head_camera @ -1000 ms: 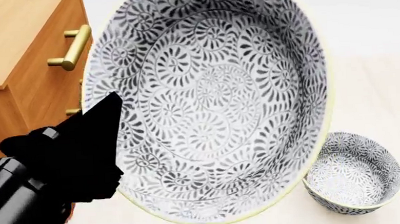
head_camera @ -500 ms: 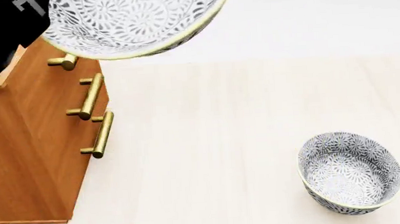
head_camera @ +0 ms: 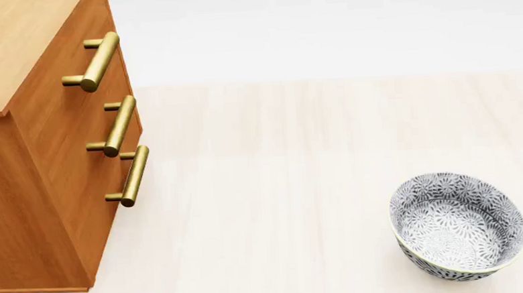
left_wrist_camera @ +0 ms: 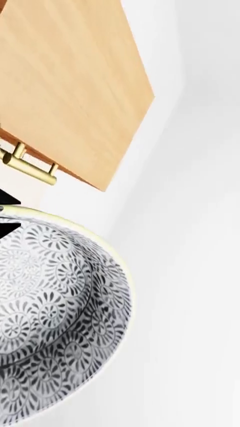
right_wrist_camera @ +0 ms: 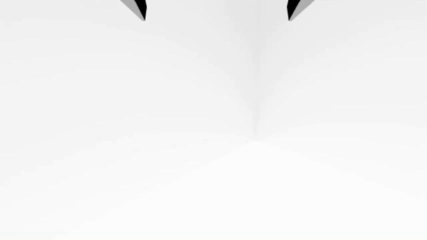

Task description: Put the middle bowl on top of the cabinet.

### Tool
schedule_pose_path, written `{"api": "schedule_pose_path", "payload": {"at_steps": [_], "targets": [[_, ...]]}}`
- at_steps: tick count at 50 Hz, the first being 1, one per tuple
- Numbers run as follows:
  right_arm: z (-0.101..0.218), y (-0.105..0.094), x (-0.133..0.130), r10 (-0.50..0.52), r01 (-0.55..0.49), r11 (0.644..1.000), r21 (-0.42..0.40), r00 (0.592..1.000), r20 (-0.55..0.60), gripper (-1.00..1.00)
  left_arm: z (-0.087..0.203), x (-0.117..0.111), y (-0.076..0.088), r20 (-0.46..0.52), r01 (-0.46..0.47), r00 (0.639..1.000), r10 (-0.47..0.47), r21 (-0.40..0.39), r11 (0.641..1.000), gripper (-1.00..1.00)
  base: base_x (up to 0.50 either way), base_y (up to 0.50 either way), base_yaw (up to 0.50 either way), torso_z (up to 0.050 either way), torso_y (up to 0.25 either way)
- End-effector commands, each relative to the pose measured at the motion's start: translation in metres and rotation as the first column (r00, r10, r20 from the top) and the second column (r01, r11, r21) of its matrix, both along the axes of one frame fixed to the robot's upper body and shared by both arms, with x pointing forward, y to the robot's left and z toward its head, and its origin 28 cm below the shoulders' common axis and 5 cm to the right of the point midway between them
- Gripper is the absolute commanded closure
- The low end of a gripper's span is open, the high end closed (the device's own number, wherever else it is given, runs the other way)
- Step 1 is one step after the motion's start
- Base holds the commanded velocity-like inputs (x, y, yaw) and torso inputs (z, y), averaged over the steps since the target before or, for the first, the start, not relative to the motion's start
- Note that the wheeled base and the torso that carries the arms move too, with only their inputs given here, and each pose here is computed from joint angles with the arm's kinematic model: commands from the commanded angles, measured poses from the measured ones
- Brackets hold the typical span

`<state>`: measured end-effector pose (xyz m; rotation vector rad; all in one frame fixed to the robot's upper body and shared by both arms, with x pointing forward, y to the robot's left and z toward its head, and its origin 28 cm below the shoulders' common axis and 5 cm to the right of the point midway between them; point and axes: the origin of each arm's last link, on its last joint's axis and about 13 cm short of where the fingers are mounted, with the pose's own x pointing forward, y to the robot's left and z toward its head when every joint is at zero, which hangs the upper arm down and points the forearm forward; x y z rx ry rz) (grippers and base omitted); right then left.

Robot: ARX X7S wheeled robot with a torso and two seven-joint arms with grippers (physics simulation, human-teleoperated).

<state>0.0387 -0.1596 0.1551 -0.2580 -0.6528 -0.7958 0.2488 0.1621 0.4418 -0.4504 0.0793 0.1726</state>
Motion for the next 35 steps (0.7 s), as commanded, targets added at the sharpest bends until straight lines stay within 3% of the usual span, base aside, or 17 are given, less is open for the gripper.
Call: {"api": "schedule_pose_path", "payload": {"at_steps": [1, 22, 24, 35], "targets": [[0.0, 0.002, 0.001, 0.003, -0.003, 1.0, -0.005, 1.0, -0.003, -1.0, 0.011, 0.024, 0.023, -0.034, -0.127, 0.991, 0.127, 0.004, 0.992, 1.0, 0.0, 0.0, 0.0, 0.0, 0.0], [0.002, 0.002, 0.0, 0.002, -0.002, 1.0, -0.009, 1.0, 0.0, -1.0, -0.018, 0.066, 0.067, -0.146, -0.319, 0.938, 0.315, -0.008, 0.948, 1.0, 0.0, 0.0, 0.0, 0.0, 0.001], [0.002, 0.002, 0.0, 0.002, -0.002, 1.0, -0.011, 1.0, -0.001, -1.0, -0.023, 0.071, 0.072, -0.163, -0.362, 0.92, 0.356, -0.006, 0.932, 1.0, 0.0, 0.0, 0.0, 0.0, 0.0], [0.002, 0.003, 0.001, 0.004, -0.004, 1.0, -0.014, 1.0, -0.005, -1.0, -0.04, 0.083, 0.087, -0.207, -0.418, 0.891, 0.404, -0.029, 0.908, 1.0, 0.0, 0.0, 0.0, 0.0, 0.0]]}}
